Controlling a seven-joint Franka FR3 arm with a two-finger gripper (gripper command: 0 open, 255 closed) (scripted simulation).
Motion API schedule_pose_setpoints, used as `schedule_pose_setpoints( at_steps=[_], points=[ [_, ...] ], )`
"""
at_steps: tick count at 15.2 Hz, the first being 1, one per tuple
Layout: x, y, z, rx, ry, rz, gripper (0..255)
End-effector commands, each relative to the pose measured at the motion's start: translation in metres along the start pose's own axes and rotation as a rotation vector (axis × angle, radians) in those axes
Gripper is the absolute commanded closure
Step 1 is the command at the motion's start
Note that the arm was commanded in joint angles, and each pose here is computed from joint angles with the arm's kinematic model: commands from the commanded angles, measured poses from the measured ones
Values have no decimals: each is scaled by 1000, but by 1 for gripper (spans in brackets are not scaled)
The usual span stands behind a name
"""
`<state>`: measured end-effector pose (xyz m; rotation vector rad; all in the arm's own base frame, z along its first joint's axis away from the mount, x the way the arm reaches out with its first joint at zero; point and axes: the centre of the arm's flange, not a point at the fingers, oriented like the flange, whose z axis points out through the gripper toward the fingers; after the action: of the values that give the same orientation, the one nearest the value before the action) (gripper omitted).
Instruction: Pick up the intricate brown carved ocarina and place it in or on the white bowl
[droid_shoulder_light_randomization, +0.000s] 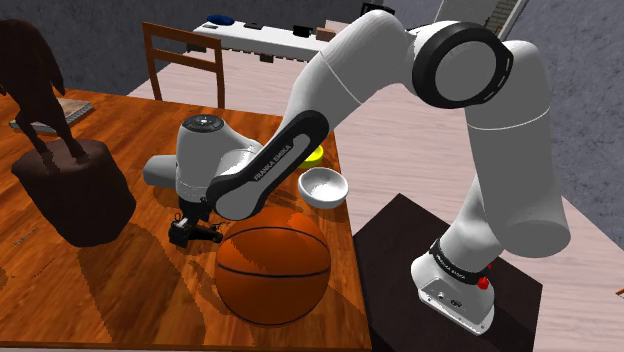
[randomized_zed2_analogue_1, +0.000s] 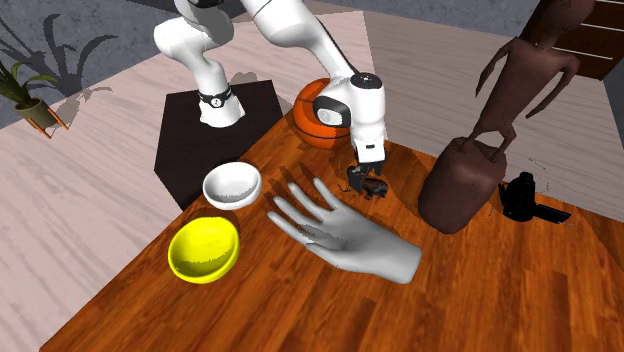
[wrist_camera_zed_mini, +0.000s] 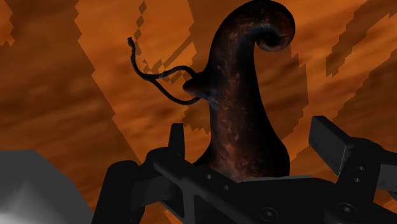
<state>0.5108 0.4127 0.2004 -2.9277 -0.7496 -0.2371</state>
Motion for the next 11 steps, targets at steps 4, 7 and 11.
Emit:
schedule_pose_setpoints(
  at_steps=[4, 7, 11],
  points=[
    [0, 0, 0, 0, 0, 0, 0],
    [0, 0, 0, 0, 0, 0, 255],
    [0, 0, 0, 0, 0, 0, 255]
  ],
)
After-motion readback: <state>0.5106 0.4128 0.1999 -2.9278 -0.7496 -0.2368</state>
